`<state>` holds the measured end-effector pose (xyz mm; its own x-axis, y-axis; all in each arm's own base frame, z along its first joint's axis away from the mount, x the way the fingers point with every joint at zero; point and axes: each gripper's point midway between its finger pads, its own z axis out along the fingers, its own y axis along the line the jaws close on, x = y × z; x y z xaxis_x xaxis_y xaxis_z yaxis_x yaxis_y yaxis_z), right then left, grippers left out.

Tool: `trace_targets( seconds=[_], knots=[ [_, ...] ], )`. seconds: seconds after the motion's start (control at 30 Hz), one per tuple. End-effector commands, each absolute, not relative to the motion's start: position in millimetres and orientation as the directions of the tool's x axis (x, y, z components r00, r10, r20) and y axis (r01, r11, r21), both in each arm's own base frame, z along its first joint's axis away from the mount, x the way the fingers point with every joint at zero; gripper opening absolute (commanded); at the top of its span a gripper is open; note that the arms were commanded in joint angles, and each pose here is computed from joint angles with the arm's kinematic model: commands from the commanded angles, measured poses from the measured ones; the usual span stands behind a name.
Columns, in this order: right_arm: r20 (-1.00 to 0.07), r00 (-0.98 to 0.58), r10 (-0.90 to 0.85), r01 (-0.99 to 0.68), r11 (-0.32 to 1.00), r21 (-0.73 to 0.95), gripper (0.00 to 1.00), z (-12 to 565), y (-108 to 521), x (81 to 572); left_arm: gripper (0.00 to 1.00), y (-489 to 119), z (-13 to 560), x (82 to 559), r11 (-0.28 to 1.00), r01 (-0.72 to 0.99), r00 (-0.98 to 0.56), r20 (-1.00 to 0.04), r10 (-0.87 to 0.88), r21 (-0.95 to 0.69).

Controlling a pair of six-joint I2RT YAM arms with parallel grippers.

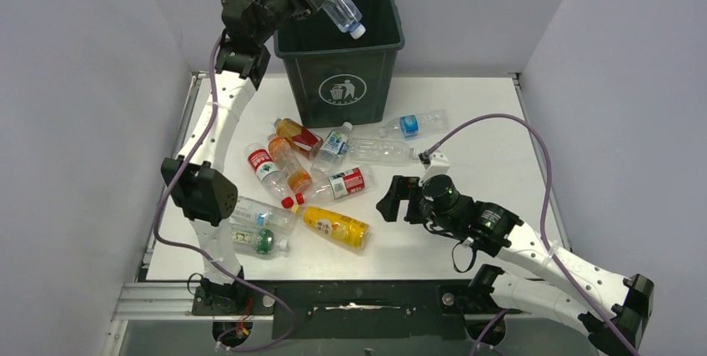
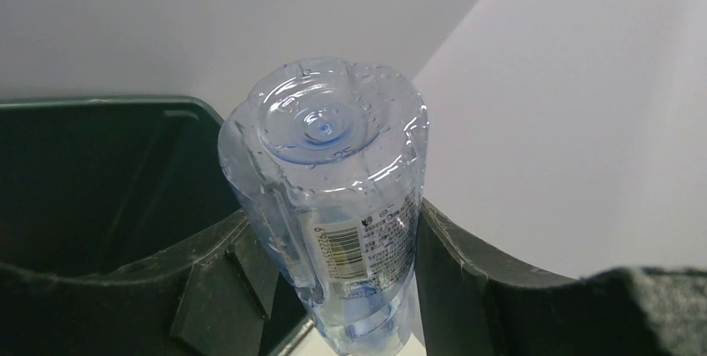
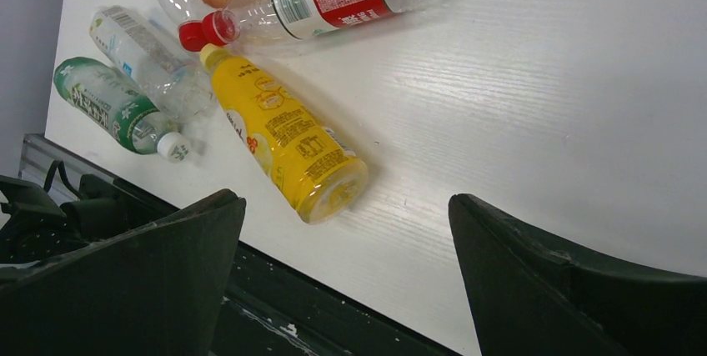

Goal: Put the plastic bottles in the bin
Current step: Place the plastic bottle in the trash bin.

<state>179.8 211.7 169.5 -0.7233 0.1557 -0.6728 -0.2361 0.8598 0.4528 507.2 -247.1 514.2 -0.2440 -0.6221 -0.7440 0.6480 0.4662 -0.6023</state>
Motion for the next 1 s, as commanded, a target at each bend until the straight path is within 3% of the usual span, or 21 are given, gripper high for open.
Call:
trace_targets(
  seconds=[0.0,0.23,0.57,0.73,0.97],
  knots=[
    [-0.689,-0.702,0.179,-0.268,0.83,0.488,0.99,182,226,185,0.37,-239,541,520,0.535,0.681,-0.091,-0.783,-0.615,-0.5],
    [-0.684,-0.709,0.17,-0.273,0.828,0.49,0.99,178,229,182,0.43,-231,513,554,0.626,0.608,-0.073,-0.82,-0.567,-0.488],
    [-0.679,-0.716,0.161,-0.276,0.829,0.487,0.98,175,231,181,0.8,-212,461,585,0.685,0.502,-0.189,-0.84,-0.509,-0.528],
    [-0.675,-0.723,0.149,-0.281,0.828,0.484,0.98,172,236,182,0.82,-206,453,575,0.697,0.469,-0.244,-0.838,-0.488,-0.543],
    [-0.665,-0.737,0.121,-0.303,0.82,0.485,0.98,163,248,184,0.83,-204,481,526,0.642,0.495,-0.286,-0.807,-0.516,-0.586]
  ],
)
